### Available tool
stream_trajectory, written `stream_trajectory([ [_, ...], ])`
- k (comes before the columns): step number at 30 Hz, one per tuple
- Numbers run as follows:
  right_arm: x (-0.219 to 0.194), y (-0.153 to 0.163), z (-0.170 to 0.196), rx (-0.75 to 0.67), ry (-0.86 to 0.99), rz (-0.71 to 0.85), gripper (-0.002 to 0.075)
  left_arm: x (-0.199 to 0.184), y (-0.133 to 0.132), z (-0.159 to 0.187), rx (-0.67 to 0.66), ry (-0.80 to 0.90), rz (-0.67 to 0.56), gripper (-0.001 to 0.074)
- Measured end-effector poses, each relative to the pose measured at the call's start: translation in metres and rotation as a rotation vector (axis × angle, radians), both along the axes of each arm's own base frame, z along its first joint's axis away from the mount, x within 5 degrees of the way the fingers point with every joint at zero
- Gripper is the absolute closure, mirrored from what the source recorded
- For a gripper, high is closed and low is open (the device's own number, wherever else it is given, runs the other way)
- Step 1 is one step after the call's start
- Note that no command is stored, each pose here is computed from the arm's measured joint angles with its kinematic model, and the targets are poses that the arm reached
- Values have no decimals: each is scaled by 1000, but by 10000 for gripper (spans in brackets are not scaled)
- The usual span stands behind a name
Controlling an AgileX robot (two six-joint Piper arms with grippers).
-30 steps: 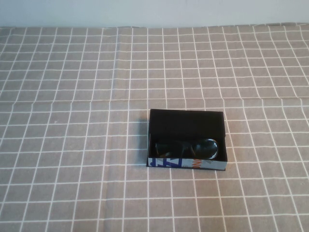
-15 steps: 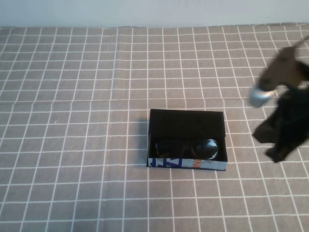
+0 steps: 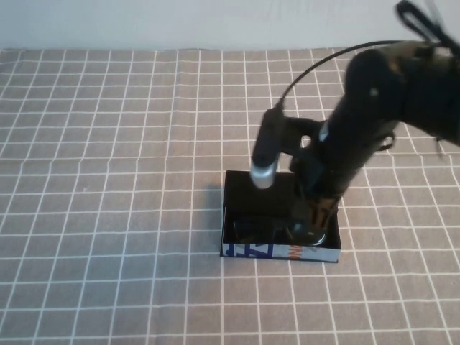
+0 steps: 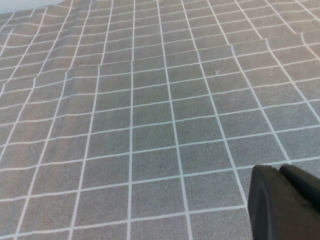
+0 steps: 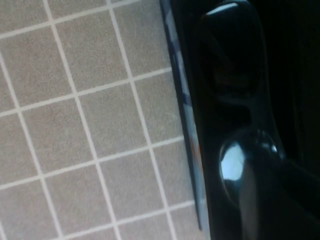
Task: Take glasses out of glasses case
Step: Pick up the glasses from the glasses case
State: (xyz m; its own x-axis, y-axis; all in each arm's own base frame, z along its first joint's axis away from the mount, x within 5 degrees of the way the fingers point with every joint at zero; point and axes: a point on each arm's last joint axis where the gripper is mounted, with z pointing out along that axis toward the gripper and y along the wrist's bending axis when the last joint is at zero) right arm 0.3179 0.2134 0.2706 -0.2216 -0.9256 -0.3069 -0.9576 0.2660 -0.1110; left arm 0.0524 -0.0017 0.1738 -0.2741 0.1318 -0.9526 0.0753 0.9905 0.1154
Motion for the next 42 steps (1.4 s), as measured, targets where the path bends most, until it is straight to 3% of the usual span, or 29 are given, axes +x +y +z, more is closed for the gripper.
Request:
stream_trajectory([
  [7,19,20,-30,-50,42,97,455,0,0,0,0,0,0,739],
  [13,26,28,-49,-56,32,124,388,0,0,0,0,0,0,739],
  [31,37,36,-81,-45,44,108,393,0,0,0,0,0,0,739],
  [33,37,37,-82,-42,48,106,439,0,0,0,0,0,0,739],
  [38,35,35,-66,-26,44,68,658,0,0,0,0,0,0,739],
  [42,30,28,-36,-66,74,-9,671,0,0,0,0,0,0,739],
])
